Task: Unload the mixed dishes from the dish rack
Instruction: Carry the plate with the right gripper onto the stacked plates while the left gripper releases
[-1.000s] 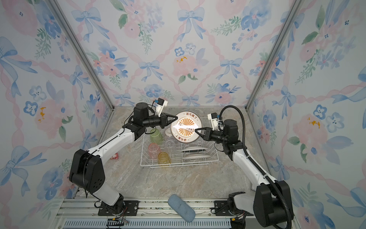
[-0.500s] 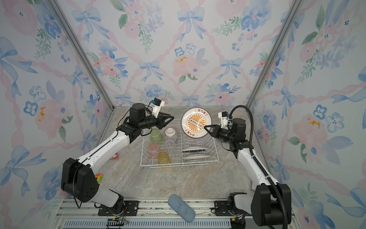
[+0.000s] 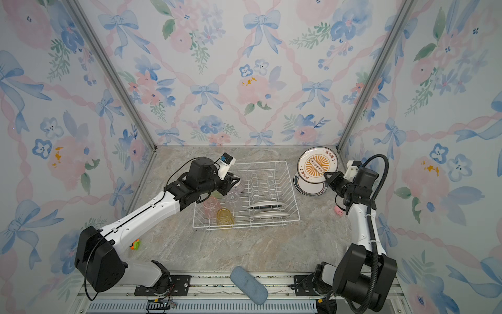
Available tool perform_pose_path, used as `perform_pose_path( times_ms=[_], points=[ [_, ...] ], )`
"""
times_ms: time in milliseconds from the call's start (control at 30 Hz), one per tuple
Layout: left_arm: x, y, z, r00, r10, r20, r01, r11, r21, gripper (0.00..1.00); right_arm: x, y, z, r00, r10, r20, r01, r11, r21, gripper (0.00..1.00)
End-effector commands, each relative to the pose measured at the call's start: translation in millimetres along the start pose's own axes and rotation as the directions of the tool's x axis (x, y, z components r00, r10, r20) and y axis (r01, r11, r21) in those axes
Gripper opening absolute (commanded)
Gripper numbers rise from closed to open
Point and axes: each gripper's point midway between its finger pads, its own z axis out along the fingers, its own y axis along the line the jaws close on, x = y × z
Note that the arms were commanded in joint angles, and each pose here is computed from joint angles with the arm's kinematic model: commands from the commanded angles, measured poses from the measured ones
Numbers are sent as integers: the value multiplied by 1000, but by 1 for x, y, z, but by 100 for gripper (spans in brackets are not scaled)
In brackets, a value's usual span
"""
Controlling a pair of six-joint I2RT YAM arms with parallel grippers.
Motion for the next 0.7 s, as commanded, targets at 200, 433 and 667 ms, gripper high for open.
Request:
perform_pose_path(
  times_ms=[200, 433, 667],
  points=[
    [-3, -3, 6, 999, 37, -6, -37, 999, 1, 36, 4, -58, 38, 993, 118, -9, -117, 991, 65, 0],
    [-3, -5, 17, 999, 41, -21, -41, 999, 16, 36, 9, -75, 54, 988, 152, -30, -149, 986, 79, 0],
    [-4, -6, 23, 999, 46, -27, -45, 999, 22, 36, 16, -85, 70, 980, 191, -57, -187, 981, 57, 0]
  ],
)
